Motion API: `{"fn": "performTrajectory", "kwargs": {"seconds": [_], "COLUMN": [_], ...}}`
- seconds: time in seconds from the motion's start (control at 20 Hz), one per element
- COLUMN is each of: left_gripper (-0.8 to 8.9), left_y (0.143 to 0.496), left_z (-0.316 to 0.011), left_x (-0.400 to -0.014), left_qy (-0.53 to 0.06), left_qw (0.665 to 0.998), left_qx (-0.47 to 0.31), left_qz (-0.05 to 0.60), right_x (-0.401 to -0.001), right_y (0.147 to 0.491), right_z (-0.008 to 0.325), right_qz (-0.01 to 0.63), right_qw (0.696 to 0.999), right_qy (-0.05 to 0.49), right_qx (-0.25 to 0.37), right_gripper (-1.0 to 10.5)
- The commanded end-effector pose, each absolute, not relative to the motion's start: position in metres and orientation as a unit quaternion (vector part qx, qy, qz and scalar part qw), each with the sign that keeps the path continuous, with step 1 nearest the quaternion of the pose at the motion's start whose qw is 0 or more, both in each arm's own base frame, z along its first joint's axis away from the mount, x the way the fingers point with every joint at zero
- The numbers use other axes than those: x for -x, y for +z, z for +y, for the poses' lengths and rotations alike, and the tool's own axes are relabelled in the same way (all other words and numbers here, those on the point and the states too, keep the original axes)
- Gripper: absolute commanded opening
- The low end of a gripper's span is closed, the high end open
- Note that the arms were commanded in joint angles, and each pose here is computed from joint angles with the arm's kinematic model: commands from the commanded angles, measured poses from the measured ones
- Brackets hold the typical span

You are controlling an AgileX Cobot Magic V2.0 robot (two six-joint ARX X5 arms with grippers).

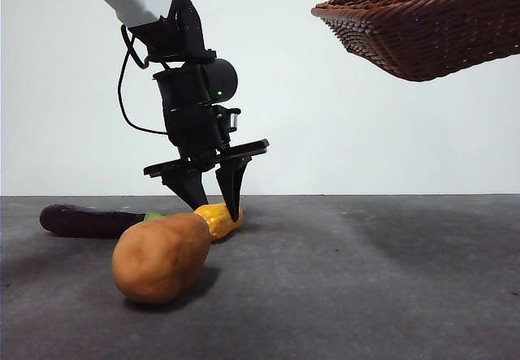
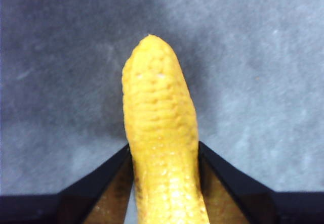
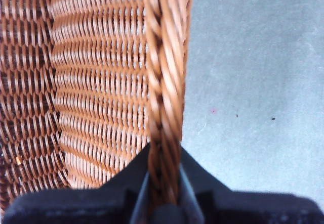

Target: Help me put the vegetables on the table into the basket

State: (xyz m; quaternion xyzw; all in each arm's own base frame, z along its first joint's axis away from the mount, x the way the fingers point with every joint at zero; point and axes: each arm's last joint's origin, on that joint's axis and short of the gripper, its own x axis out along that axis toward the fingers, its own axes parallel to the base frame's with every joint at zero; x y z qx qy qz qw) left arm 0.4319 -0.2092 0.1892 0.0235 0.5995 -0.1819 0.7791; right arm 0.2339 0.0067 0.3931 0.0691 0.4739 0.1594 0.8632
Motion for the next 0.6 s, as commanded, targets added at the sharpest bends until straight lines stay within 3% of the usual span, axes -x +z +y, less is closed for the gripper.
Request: {"fn": "performTrajectory", "kwargs": {"seconds": [0.05, 0.15, 0.25, 0.45, 0.6], "left_gripper": [-0.09, -0.09, -0.09, -0.08, -0.08], "left_y": [0.189, 0.221, 0.267, 0.358, 0.404], "left_z": [-0.212, -0.204, -0.191, -0.17, -0.174], "left_x": [-0.433, -0.432, -0.422, -0.375, -0.334], "left_qy": [-0.216, -0.257, -0.269, -0.286, -0.32], "left_qw": [0.766, 0.769, 0.794, 0.837, 0.852], "left_qx": [0.001, 0.028, 0.026, 0.003, -0.002], "left_qz": [0.605, 0.584, 0.544, 0.466, 0.415], "right_x": [-0.233, -0.236, -0.239, -0.247, -0.254], "right_y": [0.395, 0.394, 0.391, 0.385, 0.379], "right_z": [0.007, 0.007, 0.007, 0.007, 0.014], "right_qz": [0.465, 0.468, 0.475, 0.489, 0.505], "right_qw": [0.867, 0.865, 0.861, 0.854, 0.844], "right_qy": [0.167, 0.166, 0.164, 0.153, 0.152], "right_qx": [-0.067, -0.068, -0.071, -0.09, -0.095], "right_gripper": [-0.2, -0.2, -0.2, -0.2, -0.2]}}
